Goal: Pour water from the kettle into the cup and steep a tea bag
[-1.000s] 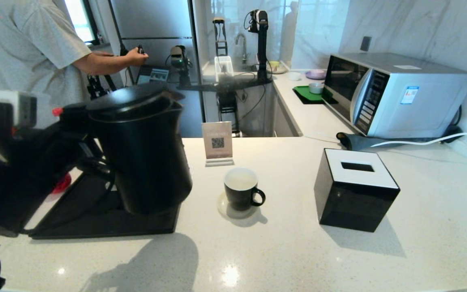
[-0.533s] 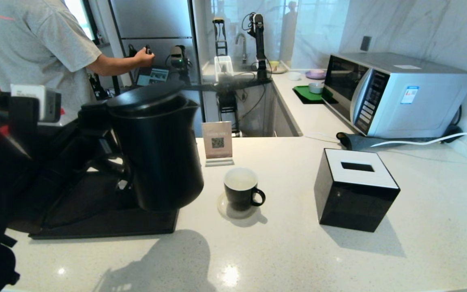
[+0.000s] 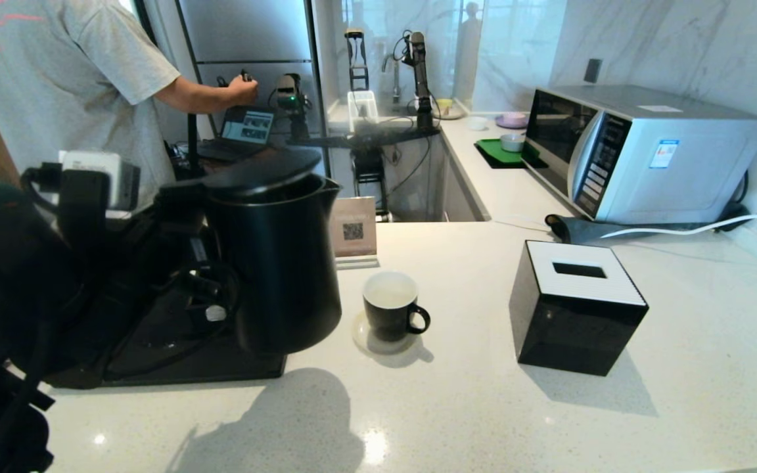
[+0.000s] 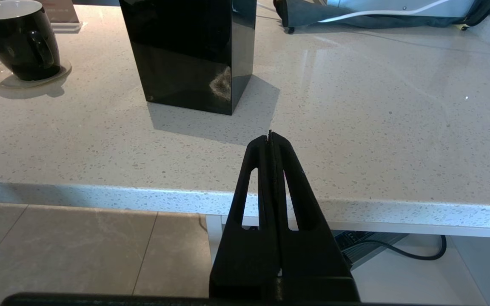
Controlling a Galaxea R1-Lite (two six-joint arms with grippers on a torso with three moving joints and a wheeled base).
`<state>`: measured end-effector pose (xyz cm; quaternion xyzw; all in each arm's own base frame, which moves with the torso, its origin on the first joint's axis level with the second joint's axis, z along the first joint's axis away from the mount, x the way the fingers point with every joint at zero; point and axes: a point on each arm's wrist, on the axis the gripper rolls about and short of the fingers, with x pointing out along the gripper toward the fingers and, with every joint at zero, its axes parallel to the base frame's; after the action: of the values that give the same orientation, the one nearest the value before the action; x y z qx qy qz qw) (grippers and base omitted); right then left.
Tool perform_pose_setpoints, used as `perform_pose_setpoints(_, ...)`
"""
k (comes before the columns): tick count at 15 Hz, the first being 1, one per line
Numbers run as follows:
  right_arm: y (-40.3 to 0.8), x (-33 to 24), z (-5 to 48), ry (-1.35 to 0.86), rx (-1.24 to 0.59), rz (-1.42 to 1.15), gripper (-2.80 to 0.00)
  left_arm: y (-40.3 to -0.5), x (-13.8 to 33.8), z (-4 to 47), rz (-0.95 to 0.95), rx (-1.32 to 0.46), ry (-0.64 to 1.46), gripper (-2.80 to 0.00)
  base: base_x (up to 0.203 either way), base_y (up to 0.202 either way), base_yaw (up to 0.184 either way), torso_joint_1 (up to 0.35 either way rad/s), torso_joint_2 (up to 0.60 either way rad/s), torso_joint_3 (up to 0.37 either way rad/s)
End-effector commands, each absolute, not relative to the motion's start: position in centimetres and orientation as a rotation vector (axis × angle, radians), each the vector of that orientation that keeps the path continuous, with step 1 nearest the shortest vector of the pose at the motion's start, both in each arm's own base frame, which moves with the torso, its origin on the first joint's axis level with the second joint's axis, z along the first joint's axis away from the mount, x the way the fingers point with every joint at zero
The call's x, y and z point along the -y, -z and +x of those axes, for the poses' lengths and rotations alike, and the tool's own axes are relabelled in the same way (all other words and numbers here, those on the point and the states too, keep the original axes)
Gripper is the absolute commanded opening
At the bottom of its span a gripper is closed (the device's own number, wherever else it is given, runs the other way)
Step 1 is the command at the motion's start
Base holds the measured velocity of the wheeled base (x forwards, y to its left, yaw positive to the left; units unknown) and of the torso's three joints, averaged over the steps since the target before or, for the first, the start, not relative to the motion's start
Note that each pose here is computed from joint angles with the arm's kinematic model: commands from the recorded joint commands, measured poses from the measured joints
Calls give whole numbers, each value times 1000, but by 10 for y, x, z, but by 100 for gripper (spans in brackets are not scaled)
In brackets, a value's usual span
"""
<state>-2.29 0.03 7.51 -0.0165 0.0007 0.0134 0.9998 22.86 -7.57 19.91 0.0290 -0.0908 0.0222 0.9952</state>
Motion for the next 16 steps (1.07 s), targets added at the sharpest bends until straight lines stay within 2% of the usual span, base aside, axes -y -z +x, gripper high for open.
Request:
perform_pose_setpoints(1, -75, 0, -23, -28, -3, -34, -280, -195, 78, 233, 63, 171, -43, -280, 0, 0, 0, 0, 0, 0)
perform_pose_setpoints(16, -75, 0, -23, -28, -3, -34, -280, -170, 94, 256, 205, 87, -39, -280, 0, 0, 0, 0, 0, 0)
